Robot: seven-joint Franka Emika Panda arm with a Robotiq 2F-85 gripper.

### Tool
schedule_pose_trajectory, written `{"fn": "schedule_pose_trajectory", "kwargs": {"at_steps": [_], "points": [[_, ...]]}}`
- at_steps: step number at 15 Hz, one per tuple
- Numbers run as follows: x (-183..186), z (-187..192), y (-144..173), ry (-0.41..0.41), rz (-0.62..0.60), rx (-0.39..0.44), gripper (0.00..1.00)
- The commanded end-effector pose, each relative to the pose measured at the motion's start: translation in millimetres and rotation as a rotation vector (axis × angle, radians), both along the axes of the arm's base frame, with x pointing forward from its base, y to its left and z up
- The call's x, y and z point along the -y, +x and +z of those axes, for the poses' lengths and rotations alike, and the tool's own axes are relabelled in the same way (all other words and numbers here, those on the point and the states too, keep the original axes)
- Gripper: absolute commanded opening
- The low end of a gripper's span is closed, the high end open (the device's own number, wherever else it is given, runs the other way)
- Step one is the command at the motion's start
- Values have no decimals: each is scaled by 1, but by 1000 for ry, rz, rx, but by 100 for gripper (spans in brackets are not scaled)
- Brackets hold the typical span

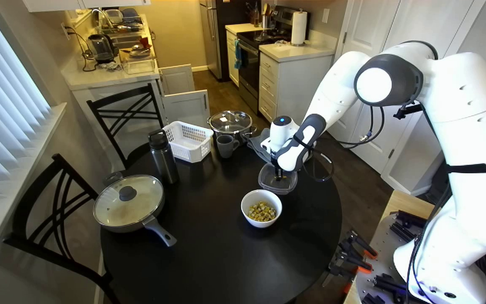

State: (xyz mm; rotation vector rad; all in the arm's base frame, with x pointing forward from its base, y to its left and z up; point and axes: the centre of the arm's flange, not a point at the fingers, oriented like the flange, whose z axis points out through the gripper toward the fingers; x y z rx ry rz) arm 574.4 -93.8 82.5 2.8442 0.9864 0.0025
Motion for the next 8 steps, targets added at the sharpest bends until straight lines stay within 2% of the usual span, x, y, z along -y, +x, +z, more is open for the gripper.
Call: {"fn": "schedule_pose_trajectory", "kwargs": {"at_steps": [1,3,4,5,8], "points": [[-3,-1,-7,14,-14,-20,26],[-3,-2,-8,17,-13,-24,23],[-3,-1,-8,20,-12,-21,14],[-3,0,-8,21,-13,-19,2],[-3,6,-8,23,-17,-10,0]]}}
